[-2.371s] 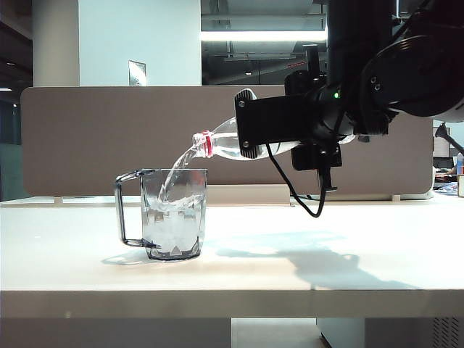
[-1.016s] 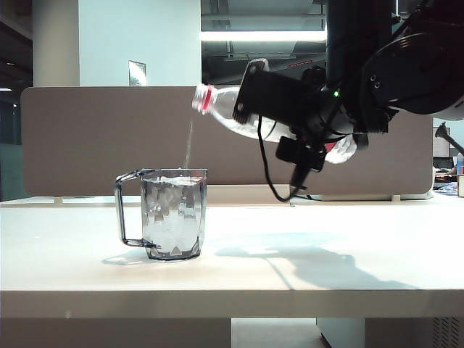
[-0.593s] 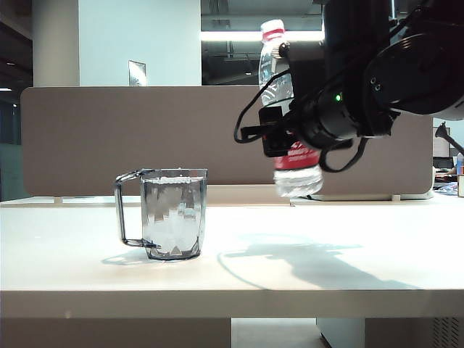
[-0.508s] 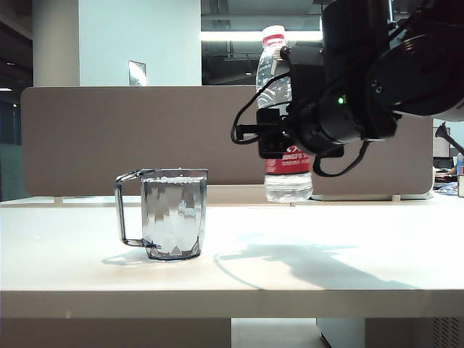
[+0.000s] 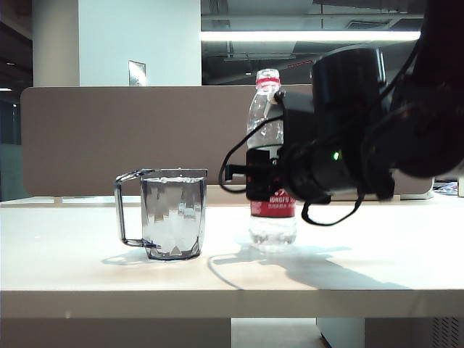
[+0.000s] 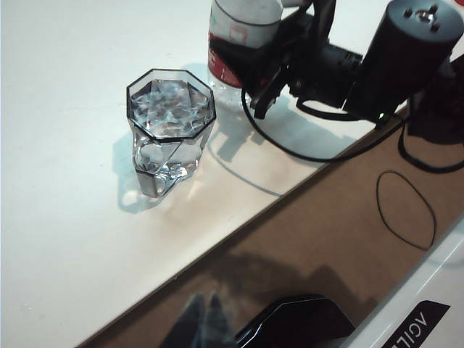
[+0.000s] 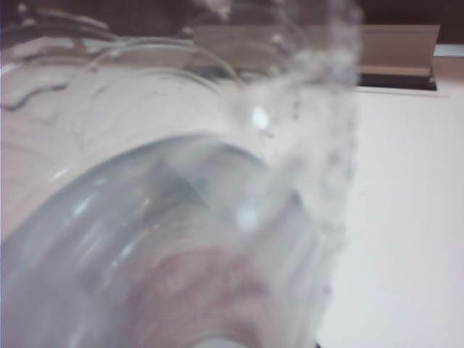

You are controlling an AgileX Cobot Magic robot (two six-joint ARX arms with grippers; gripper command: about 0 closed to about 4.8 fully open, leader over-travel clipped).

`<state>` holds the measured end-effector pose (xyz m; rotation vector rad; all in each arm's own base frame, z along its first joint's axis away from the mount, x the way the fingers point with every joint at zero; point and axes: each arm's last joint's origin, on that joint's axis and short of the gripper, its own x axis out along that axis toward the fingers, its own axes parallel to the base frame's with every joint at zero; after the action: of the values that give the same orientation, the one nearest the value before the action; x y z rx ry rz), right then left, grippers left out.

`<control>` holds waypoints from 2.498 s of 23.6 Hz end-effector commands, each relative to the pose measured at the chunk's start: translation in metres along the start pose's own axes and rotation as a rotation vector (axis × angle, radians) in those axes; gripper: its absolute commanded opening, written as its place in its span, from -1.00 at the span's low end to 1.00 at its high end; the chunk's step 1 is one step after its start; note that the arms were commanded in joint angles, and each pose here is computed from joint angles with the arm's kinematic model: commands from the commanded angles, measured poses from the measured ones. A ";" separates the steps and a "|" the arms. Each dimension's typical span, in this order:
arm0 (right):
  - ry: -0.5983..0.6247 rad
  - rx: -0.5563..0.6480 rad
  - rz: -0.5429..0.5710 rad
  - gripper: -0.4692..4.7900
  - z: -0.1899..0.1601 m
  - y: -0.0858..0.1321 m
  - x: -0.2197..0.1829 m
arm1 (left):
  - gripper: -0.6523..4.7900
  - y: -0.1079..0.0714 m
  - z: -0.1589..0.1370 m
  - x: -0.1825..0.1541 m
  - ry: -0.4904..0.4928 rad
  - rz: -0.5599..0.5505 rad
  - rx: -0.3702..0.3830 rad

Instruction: Pick up the mineral water bottle on the table and pour water into the mug until it's full.

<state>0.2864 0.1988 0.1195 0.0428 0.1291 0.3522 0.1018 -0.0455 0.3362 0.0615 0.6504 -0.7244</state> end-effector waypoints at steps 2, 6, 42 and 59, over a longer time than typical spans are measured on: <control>-0.064 0.028 0.034 0.05 -0.002 0.007 0.001 | -0.78 -0.001 0.001 -0.001 -0.012 -0.004 0.006; -0.036 0.018 0.038 0.14 -0.008 0.009 0.001 | -0.78 -0.001 0.002 -0.001 -0.012 -0.004 0.006; 0.012 0.030 0.107 -0.84 -0.023 -0.037 -0.156 | -0.78 -0.001 0.002 -0.001 -0.012 -0.003 0.006; 0.260 -0.030 0.096 -0.84 -0.022 -0.047 -0.195 | -0.78 -0.001 0.001 -0.001 -0.012 -0.004 0.006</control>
<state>0.1217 0.0915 0.1252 0.0028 0.3125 0.4704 0.1017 -0.0455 0.3363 0.0617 0.6501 -0.7248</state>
